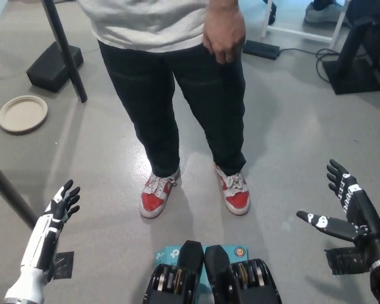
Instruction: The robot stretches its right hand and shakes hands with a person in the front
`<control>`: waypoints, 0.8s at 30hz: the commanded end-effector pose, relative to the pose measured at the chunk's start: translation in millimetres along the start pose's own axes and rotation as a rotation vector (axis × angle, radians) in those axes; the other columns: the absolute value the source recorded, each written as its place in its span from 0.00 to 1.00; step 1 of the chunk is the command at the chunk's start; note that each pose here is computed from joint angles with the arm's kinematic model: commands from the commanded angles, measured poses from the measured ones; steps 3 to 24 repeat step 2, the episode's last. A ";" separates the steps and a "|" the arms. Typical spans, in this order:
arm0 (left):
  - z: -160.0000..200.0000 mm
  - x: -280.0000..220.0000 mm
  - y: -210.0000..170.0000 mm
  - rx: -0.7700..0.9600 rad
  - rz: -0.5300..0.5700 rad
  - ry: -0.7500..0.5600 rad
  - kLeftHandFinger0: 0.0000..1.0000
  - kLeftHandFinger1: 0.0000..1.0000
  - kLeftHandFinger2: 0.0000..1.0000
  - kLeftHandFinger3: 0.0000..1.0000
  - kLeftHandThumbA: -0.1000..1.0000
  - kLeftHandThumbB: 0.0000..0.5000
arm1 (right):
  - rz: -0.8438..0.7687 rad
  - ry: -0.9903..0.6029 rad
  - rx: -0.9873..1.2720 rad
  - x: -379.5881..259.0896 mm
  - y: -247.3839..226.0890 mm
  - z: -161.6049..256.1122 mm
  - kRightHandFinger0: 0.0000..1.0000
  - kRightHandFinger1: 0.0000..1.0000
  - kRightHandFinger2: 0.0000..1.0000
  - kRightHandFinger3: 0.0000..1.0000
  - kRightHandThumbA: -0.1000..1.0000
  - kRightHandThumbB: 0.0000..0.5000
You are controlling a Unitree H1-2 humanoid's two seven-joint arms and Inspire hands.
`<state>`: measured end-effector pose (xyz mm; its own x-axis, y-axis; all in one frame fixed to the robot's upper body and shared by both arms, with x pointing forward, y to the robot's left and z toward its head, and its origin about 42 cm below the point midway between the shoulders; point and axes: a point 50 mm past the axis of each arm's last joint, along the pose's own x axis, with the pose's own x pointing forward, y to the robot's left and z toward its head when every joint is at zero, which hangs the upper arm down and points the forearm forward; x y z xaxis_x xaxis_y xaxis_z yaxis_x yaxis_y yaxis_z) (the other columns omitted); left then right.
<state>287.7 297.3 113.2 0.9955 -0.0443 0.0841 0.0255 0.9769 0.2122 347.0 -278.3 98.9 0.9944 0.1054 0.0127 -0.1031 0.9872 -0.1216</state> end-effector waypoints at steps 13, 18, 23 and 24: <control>11.9 7.6 6.8 0.020 -0.009 -0.053 1.00 1.00 1.00 1.00 1.00 0.35 | -0.006 -0.068 -0.055 8.6 -5.5 15.3 1.00 1.00 1.00 1.00 1.00 0.35; 11.9 7.6 6.8 0.020 -0.009 -0.053 1.00 1.00 1.00 1.00 1.00 0.35 | -0.006 -0.068 -0.055 8.6 -5.5 15.3 1.00 1.00 1.00 1.00 1.00 0.35; 11.9 7.6 6.8 0.020 -0.009 -0.053 1.00 1.00 1.00 1.00 1.00 0.35 | -0.006 -0.068 -0.055 8.6 -5.5 15.3 1.00 1.00 1.00 1.00 1.00 0.35; 11.9 7.6 6.8 0.020 -0.009 -0.053 1.00 1.00 1.00 1.00 1.00 0.35 | -0.006 -0.068 -0.055 8.6 -5.5 15.3 1.00 1.00 1.00 1.00 1.00 0.35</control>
